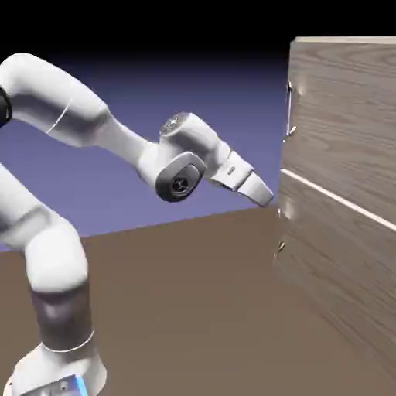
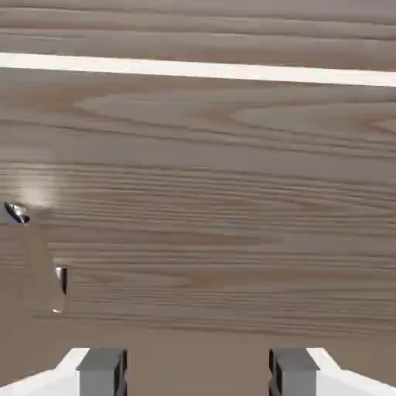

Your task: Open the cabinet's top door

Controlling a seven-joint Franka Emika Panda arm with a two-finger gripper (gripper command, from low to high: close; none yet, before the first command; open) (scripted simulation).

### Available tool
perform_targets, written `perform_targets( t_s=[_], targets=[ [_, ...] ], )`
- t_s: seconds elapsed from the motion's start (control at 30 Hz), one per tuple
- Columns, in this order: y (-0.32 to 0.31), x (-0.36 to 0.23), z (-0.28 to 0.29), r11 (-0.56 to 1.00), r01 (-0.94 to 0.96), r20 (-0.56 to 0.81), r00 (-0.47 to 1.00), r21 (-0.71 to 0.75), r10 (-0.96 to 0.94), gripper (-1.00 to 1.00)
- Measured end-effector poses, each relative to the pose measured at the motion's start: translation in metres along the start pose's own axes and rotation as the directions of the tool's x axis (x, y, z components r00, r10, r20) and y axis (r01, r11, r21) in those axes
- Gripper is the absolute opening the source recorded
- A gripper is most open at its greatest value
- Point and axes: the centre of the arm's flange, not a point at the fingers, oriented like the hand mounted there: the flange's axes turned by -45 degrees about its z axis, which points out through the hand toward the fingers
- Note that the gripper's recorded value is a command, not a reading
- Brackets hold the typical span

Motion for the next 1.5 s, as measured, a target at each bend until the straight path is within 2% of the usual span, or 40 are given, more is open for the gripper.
perform_targets(
  t_s=[0.43,0.87,1.2,1.5],
  targets=[
    [0.021,0.067,-0.053,0.997,-0.057,-0.211,0.976,-0.041,0.047,0.0],
    [0.008,0.107,-0.089,0.995,-0.078,-0.399,0.916,-0.057,0.049,0.0],
    [-0.022,0.124,-0.093,0.996,-0.074,-0.513,0.858,-0.059,0.034,0.0],
    [-0.06,0.132,-0.075,0.996,-0.064,-0.589,0.808,-0.054,0.019,0.0]
  ],
)
